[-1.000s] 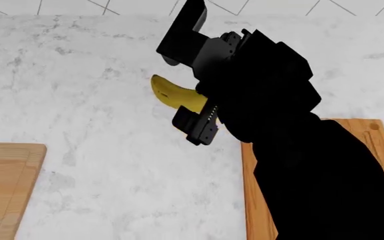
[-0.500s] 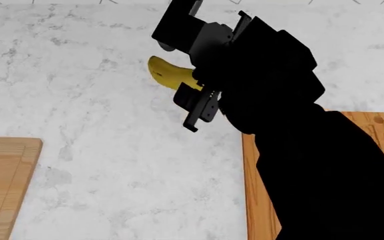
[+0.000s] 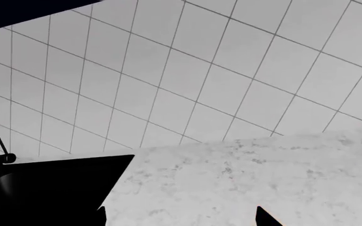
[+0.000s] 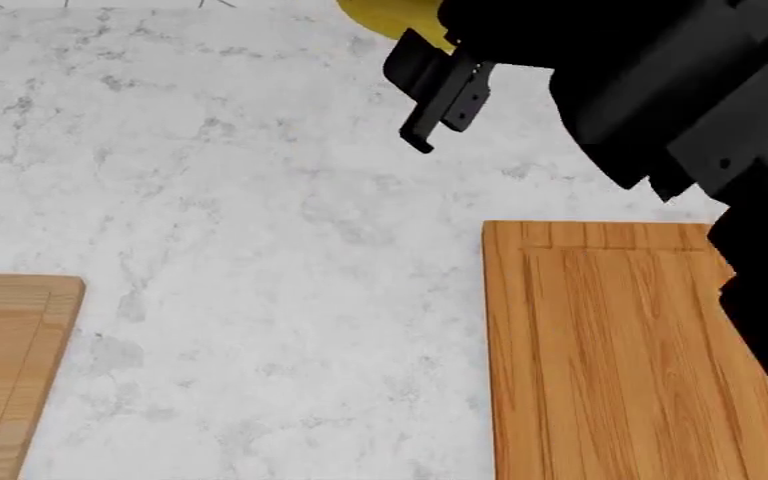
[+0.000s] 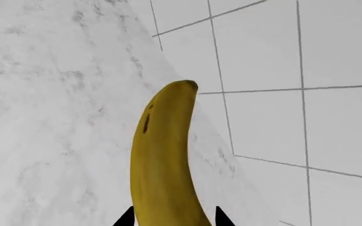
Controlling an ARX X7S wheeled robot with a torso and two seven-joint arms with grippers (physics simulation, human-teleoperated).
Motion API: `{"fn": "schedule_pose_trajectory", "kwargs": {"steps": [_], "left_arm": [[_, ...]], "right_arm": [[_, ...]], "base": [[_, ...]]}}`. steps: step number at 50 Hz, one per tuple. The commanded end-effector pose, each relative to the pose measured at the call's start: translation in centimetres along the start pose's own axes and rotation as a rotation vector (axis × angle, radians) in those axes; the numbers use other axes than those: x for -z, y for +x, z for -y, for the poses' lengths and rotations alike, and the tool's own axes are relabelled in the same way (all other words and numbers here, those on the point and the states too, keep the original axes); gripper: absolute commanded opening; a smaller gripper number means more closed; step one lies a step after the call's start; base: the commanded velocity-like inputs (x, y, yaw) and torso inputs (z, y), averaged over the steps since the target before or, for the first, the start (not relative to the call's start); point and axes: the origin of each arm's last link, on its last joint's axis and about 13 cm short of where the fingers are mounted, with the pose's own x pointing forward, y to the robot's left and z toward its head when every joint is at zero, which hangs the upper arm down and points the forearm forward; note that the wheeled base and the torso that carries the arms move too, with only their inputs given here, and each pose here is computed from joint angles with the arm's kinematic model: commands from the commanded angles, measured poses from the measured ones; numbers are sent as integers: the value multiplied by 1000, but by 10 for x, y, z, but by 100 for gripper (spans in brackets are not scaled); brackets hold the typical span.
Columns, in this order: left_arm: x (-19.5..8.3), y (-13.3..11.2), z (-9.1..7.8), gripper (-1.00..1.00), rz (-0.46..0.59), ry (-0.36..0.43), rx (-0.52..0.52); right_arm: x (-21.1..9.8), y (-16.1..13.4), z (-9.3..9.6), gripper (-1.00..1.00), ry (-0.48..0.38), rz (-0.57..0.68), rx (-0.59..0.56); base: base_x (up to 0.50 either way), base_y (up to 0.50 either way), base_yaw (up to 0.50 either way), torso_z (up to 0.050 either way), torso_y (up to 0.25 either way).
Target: Place the garlic and the banana on separate cutting boards.
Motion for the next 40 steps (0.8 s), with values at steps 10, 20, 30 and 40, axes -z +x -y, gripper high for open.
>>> {"fn": "schedule_pose_trajectory", "kwargs": {"steps": [10, 20, 30, 40], "left_arm": [[-4, 1, 2, 100, 14, -14, 14], [-5, 0, 5, 100, 13, -12, 16], [-5, 1, 8, 100, 20, -29, 17], [-5, -3, 7, 100, 13, -72, 47]], "right_arm": [[55, -136, -45, -100, 64, -143, 67], [71, -174, -75, -100, 97, -211, 20], [84, -194, -95, -100, 167, -264, -30], [101, -187, -106, -100, 197, -295, -46]], "base": [[0, 0, 0, 0, 0], [0, 0, 0, 0, 0], [0, 0, 0, 0, 0], [0, 0, 0, 0, 0]]}}
